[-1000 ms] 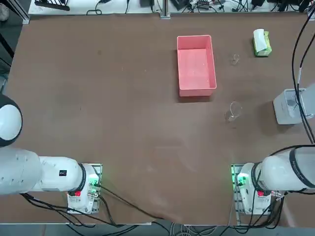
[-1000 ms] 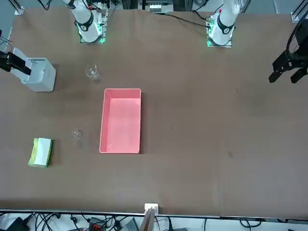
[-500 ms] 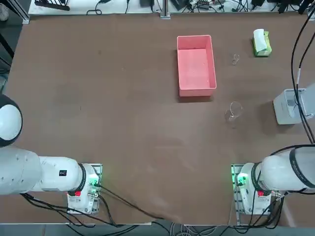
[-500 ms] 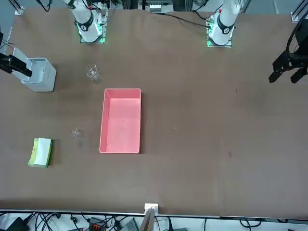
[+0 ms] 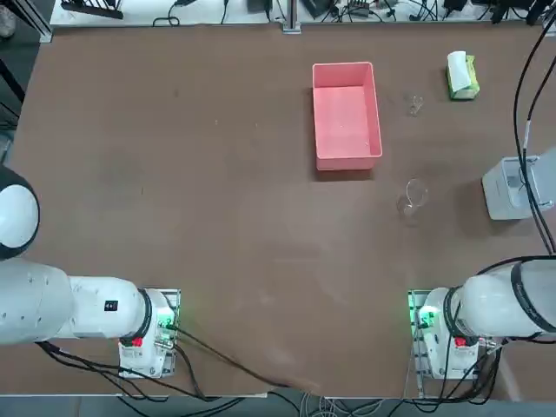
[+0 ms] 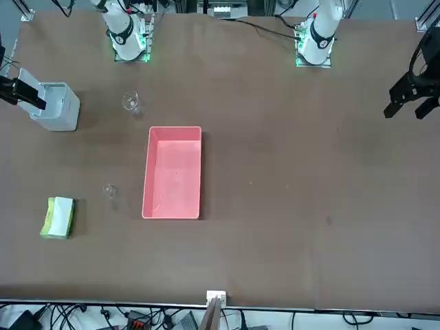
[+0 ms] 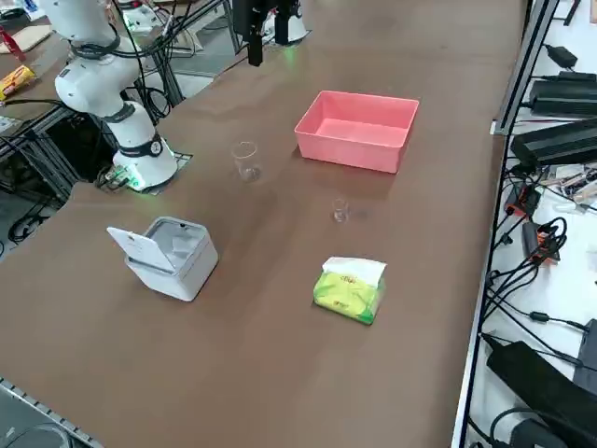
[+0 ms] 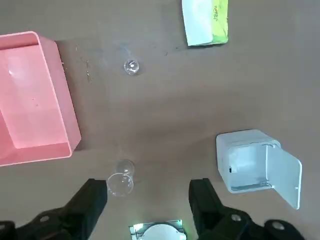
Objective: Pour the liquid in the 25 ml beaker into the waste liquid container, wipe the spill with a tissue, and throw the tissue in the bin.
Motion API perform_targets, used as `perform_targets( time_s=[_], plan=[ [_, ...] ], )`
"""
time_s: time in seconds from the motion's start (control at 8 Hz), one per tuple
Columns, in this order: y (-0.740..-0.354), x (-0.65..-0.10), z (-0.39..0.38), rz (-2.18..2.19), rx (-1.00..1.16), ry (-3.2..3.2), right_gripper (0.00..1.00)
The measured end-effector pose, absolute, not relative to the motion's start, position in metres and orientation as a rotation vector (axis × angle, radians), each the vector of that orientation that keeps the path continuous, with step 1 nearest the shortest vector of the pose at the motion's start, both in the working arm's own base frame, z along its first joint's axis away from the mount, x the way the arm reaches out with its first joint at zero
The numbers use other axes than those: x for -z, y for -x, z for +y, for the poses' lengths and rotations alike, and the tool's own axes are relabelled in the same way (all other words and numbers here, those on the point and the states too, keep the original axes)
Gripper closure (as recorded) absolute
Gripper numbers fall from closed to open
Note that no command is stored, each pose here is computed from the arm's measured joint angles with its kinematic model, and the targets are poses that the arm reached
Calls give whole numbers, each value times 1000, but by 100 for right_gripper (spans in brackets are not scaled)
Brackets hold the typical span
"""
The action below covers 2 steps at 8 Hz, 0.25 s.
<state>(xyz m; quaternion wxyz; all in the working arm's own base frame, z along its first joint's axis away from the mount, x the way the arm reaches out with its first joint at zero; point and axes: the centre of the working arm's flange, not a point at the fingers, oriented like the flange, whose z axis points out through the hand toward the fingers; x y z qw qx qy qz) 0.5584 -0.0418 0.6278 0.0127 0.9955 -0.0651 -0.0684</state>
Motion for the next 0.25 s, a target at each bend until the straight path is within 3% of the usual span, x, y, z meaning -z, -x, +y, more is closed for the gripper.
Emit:
perform_targets(
  time_s=[0.25],
  plan=[
    [-558, -628, -41, -202, 213, -3102, 0]
  ],
)
